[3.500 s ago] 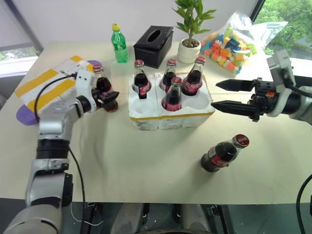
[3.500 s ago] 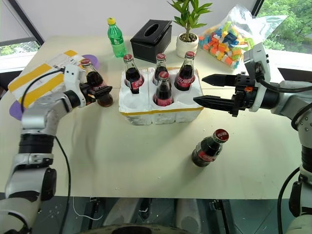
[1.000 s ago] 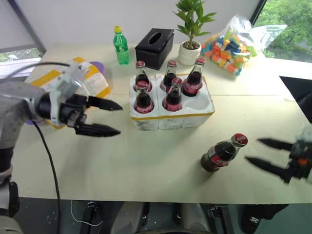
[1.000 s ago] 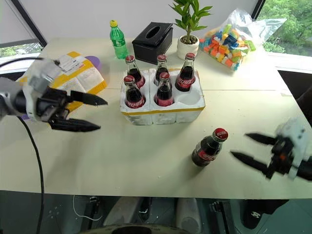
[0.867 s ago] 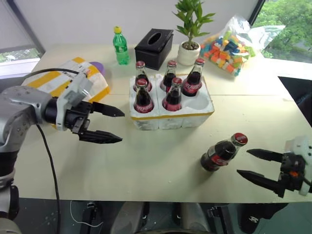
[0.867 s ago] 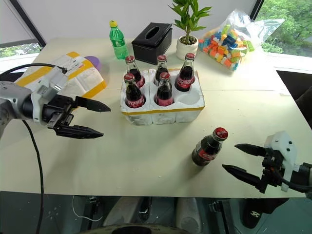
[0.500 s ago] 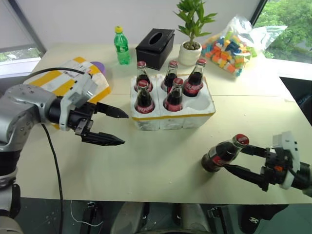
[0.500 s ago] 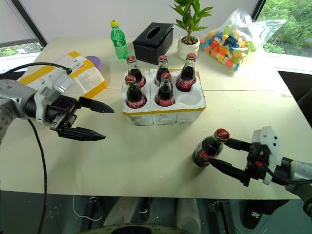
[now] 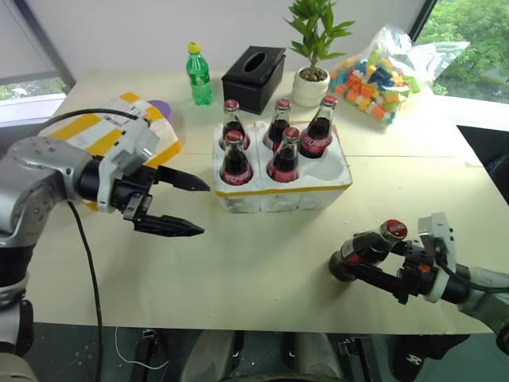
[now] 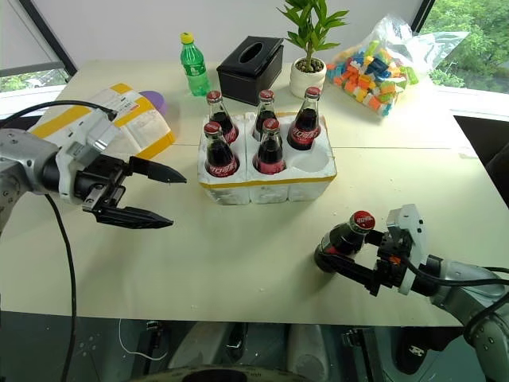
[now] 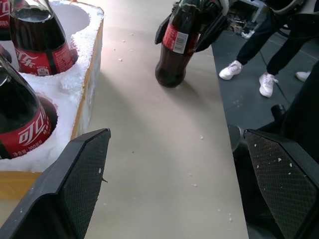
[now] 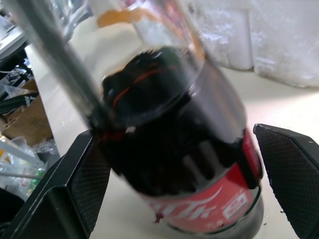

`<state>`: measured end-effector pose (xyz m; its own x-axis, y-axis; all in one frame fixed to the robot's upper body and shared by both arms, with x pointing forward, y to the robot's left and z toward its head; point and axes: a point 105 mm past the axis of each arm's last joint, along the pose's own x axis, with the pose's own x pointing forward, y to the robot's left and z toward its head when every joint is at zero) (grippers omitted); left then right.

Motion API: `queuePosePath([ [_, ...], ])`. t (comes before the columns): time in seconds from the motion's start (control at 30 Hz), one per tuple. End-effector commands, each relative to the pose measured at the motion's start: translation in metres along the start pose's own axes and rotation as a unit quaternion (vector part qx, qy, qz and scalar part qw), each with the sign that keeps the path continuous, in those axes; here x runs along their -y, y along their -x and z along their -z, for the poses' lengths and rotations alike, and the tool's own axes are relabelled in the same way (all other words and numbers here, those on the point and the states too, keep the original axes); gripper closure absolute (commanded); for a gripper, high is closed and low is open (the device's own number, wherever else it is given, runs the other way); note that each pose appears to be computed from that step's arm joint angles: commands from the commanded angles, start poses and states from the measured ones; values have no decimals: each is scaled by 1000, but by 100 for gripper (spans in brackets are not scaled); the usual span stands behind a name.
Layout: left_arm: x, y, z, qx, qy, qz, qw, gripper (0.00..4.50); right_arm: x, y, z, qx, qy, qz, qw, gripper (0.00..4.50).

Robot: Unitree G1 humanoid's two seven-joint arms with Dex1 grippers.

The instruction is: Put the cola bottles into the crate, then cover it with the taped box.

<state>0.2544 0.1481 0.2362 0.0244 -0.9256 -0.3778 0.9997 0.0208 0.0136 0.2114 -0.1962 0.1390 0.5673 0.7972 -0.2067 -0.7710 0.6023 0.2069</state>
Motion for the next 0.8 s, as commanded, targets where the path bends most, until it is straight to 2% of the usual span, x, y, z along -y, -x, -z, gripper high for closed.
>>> queuePosePath([
  [0.03, 1, -1, -8, -3, -25, -1, 1000, 0, -4, -1, -10, 22, 3, -11, 1000, 124],
  [0.1, 1, -2, -8, -2, -26, -1, 1000, 0, -5, 0, -15, 28, 10, -10, 1000, 190],
  [0.27, -2, -2, -10, 0, -27, -6, 1000, 0, -3, 6, -41, 57, 24, -7, 998, 190],
  [0.43, -3, -2, -10, 2, -29, -12, 1000, 0, -6, 22, -108, 125, 60, -39, 990, 190],
  [0.57, -6, -2, -12, 8, -31, -19, 999, 0, -9, 23, -146, 139, 101, -65, 983, 190],
  [0.67, -7, -2, -15, 19, -33, -25, 999, 0, 2, 7, -170, 149, 134, -59, 978, 190],
  [0.8, -11, -1, -19, 31, -35, -36, 998, 0, 31, -24, -175, 137, 142, -18, 980, 190],
])
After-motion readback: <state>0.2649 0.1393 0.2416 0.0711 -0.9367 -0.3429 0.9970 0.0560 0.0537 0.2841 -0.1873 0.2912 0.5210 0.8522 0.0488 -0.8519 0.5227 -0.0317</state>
